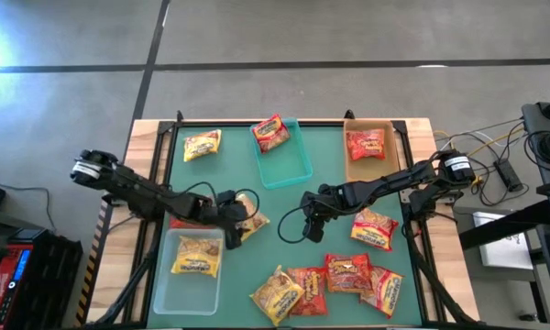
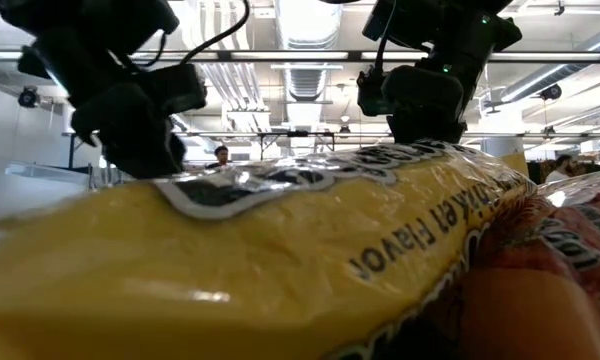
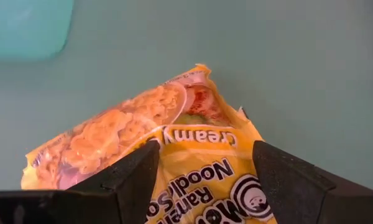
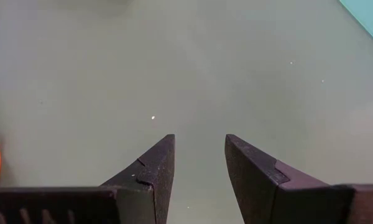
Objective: Sort Maruchan noodles
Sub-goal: Put the middle left yellow noodle pack into the transparent bin
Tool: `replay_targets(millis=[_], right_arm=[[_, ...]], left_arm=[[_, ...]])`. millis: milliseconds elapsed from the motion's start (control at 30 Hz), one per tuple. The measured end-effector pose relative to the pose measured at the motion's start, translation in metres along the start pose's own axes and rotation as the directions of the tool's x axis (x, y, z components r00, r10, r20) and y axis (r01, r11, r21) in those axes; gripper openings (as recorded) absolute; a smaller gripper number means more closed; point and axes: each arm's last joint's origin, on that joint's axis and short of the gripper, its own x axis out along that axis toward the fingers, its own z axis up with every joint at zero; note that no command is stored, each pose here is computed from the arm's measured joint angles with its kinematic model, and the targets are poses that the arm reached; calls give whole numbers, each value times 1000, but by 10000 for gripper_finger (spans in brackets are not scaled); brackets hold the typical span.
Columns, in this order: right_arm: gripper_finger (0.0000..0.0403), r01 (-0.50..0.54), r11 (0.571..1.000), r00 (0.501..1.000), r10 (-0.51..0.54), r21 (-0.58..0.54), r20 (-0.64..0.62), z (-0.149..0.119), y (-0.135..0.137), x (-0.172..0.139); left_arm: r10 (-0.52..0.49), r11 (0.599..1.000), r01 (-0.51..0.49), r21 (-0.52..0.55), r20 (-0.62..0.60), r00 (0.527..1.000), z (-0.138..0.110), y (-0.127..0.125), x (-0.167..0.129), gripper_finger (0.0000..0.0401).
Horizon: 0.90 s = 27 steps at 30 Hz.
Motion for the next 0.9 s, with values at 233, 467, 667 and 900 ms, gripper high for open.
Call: replay_targets(millis=[233, 467, 667, 900], right_arm=[[132, 0, 1000, 1000, 0, 0, 0, 0, 0, 0], [132, -1, 1000, 1000, 1, 0, 1, 0, 0, 0], [132, -4, 1000, 1000, 4, 0, 6, 1, 0, 0], [132, -9, 1000, 1000, 9, 1, 16, 2, 1, 0]], left_arm=[[-164, 970, 138, 198, 120, 979, 15, -5, 6, 244], [-131, 982, 136, -129, 47, 990, 12, 4, -19, 244], [12, 952, -31, -303, -64, 998, -1, 27, -62, 244], [-4, 865, -37, -500, -81, 997, -26, 47, -70, 244]])
